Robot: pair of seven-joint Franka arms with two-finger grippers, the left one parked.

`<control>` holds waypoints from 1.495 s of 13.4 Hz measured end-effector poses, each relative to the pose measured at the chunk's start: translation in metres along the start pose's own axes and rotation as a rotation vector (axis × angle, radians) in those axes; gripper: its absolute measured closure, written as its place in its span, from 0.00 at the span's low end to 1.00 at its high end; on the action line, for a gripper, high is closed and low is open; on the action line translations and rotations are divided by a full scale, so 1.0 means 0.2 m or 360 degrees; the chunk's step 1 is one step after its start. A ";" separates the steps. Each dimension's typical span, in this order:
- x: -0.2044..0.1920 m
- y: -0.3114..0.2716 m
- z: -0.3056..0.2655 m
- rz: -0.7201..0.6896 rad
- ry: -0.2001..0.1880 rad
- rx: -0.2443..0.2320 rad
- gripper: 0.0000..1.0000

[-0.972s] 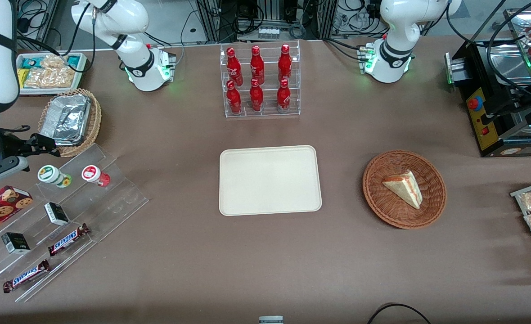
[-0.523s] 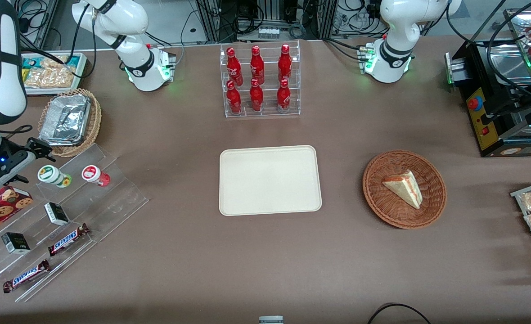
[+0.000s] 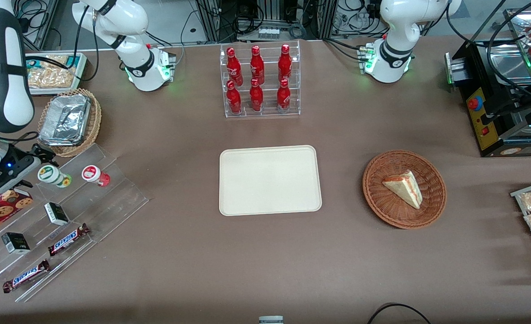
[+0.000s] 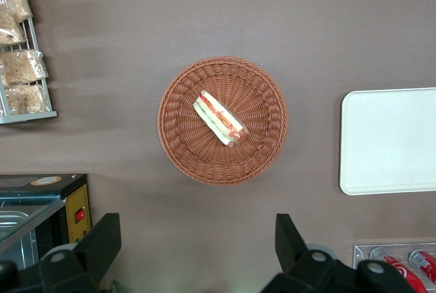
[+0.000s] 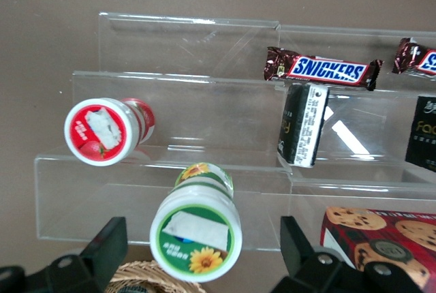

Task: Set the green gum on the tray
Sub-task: 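Close the right gripper around the green gum jar, then lift the gum jar and carry it over the cream tray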

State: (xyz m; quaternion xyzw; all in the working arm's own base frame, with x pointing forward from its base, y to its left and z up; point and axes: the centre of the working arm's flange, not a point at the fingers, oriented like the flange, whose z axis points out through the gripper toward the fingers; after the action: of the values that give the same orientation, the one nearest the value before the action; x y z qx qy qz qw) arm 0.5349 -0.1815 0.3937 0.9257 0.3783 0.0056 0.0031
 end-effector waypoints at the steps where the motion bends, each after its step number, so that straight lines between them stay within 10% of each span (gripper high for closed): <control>1: -0.01 0.01 0.03 0.0006 0.0000 -0.0003 0.00; 3: -0.02 0.01 0.08 0.0012 0.0000 -0.0008 0.00; 7: -0.03 0.00 0.10 0.0011 -0.0003 -0.0002 0.42; 13: 0.09 -0.07 -0.06 0.0055 -0.0014 0.0039 0.42; 20: 0.70 -0.53 -0.22 0.0356 -0.0097 0.0102 0.42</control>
State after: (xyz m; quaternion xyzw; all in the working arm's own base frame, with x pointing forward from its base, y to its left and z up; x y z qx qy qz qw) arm 0.5606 -0.0073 0.4376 0.9615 0.2723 -0.0344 -0.0158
